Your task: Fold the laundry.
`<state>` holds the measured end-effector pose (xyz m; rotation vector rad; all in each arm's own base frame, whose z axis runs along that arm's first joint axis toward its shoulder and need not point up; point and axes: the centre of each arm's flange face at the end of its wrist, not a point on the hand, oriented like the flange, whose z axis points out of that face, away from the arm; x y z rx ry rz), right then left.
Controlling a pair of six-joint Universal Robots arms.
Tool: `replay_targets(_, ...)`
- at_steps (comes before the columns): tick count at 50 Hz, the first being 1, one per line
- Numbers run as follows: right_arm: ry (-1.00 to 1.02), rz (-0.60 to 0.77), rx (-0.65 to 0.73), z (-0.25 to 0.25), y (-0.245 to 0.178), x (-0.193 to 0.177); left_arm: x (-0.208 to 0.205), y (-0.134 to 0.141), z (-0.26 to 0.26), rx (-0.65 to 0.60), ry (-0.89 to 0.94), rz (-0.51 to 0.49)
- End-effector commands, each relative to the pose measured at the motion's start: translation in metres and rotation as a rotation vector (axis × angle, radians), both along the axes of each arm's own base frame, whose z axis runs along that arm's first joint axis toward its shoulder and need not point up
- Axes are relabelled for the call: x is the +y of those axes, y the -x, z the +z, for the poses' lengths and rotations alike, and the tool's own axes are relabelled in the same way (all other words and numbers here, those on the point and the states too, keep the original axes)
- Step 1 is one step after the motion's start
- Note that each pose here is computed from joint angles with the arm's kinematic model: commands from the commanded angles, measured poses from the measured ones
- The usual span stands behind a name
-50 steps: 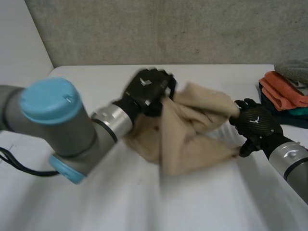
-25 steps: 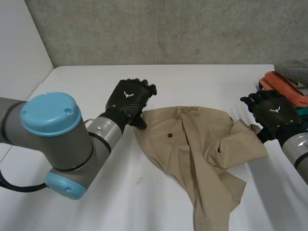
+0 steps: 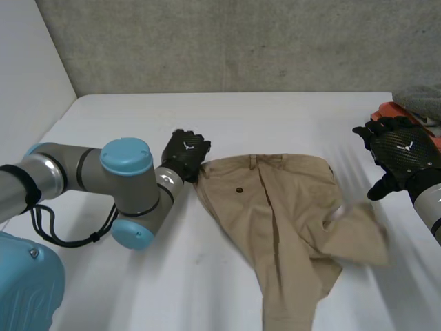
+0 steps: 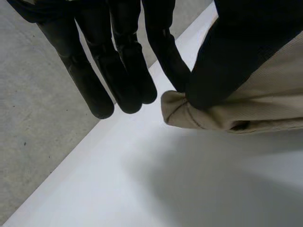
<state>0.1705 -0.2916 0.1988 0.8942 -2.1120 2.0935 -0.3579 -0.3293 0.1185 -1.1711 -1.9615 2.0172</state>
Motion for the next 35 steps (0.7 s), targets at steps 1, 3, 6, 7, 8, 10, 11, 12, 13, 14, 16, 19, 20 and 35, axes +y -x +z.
replay_targets(1, 0.009, -0.004, 0.0, 0.002, 0.001, -0.002, -0.025, -0.018, 0.036, 0.044, 0.083, 0.12)
replay_targets(3, 0.012, -0.005, 0.0, 0.003, 0.001, -0.003, -0.031, -0.022, 0.059, 0.076, 0.137, 0.158)
replay_targets(6, 0.017, -0.01, 0.0, 0.004, 0.002, -0.004, -0.037, -0.026, 0.112, 0.168, 0.27, 0.197)
replay_targets(7, 0.018, -0.015, -0.001, 0.005, 0.003, -0.005, -0.038, -0.027, 0.124, 0.194, 0.301, 0.2)
replay_targets(8, 0.018, -0.016, -0.001, 0.005, 0.004, -0.006, -0.037, -0.028, 0.136, 0.216, 0.335, 0.201)
replay_targets(10, 0.019, -0.019, -0.001, 0.005, 0.005, -0.006, -0.032, -0.026, 0.17, 0.277, 0.428, 0.192)
replay_targets(11, 0.019, -0.019, -0.001, 0.005, 0.005, -0.006, -0.029, -0.025, 0.182, 0.301, 0.459, 0.187)
replay_targets(12, 0.019, -0.019, -0.001, 0.005, 0.005, -0.006, -0.022, -0.024, 0.201, 0.343, 0.499, 0.175)
replay_targets(13, 0.019, -0.019, -0.001, 0.005, 0.005, -0.006, -0.014, -0.02, 0.214, 0.382, 0.519, 0.156)
replay_targets(14, 0.018, -0.019, -0.001, 0.005, 0.005, -0.006, -0.002, -0.013, 0.226, 0.428, 0.526, 0.125)
replay_targets(16, 0.018, -0.021, -0.001, 0.005, 0.005, -0.006, 0.008, -0.008, 0.235, 0.477, 0.519, 0.093)
replay_targets(19, 0.015, -0.024, -0.001, 0.004, 0.006, -0.007, 0.011, -0.001, 0.231, 0.528, 0.472, 0.056)
replay_targets(20, 0.015, -0.022, -0.001, 0.004, 0.006, -0.006, 0.011, 0.002, 0.22, 0.52, 0.435, 0.049)
replay_targets(35, 0.022, -0.03, -0.003, 0.006, 0.009, -0.01, 0.012, -0.011, 0.04, 0.191, -0.294, -0.026)
